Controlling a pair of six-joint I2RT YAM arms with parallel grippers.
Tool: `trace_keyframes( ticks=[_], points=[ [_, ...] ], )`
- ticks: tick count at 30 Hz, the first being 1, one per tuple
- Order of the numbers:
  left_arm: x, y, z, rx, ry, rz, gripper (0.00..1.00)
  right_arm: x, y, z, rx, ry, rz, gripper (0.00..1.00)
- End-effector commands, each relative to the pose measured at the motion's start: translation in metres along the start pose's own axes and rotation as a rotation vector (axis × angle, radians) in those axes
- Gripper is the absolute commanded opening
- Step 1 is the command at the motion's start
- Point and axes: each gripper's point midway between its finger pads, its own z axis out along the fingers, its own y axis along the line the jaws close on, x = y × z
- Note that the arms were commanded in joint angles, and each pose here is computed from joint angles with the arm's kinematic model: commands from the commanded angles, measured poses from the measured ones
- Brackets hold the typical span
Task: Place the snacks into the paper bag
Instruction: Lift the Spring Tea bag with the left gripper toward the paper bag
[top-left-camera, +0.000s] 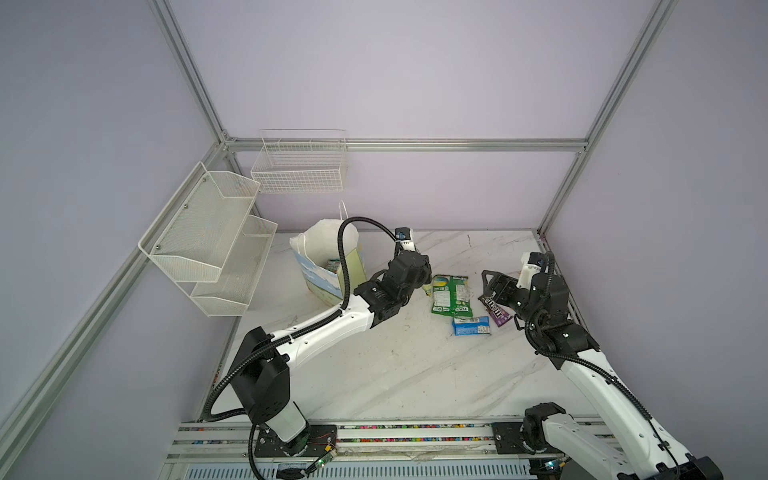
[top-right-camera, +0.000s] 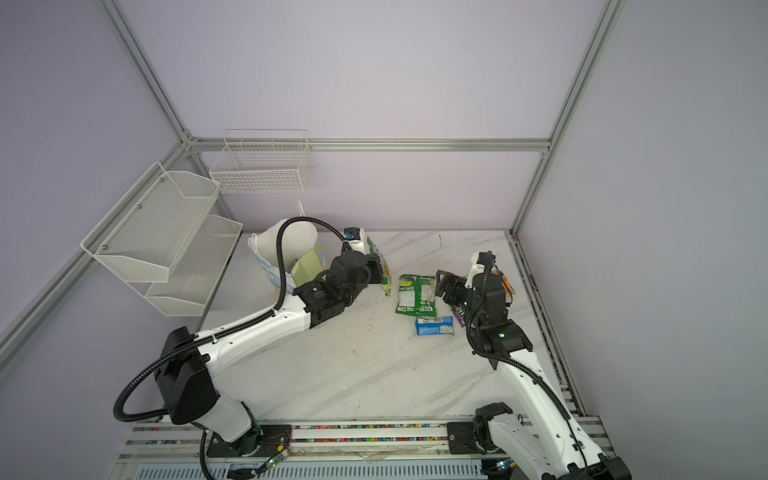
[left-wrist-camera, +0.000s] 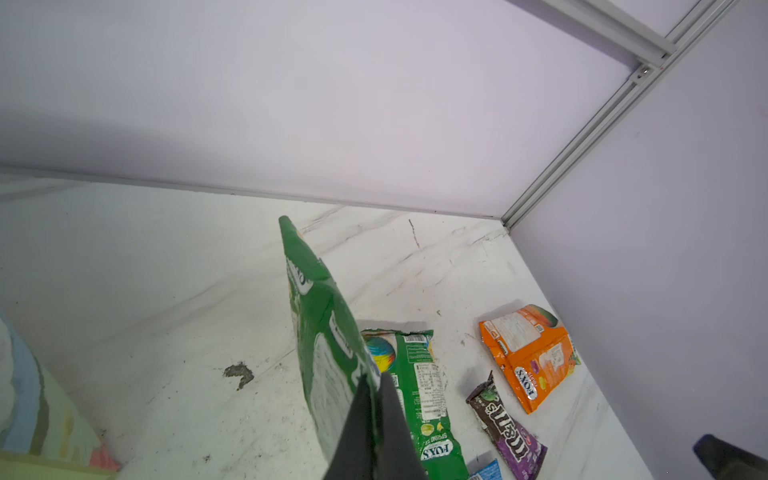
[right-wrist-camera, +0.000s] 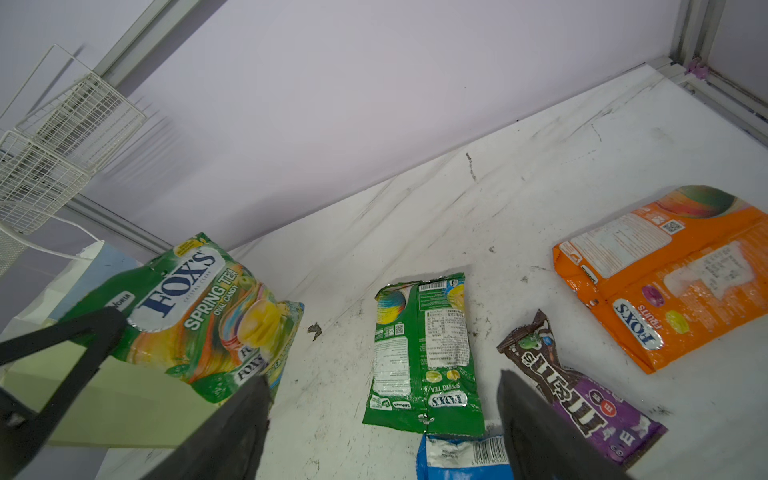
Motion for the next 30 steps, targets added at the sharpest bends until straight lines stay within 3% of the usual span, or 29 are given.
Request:
trace_keyframes(
  ticks=[1, 21, 30],
  points=[
    [-0.081, -0.027, -0.035, 0.064, -0.153, 0.043, 0.0, -0.002, 0.001, -0.002, -0.011, -0.01, 0.01, 0.87],
    [-0.167, -0.038, -0.1, 0.075, -0.282, 0.206, 0.0, 0.009, 0.003, 0.003, -0.039, 0.027, 0.011, 0.86],
    [-0.207, -0.032, -0.138, 0.098, -0.353, 0.198, 0.0, 0.017, 0.009, 0.004, -0.085, 0.052, 0.012, 0.85]
  ],
)
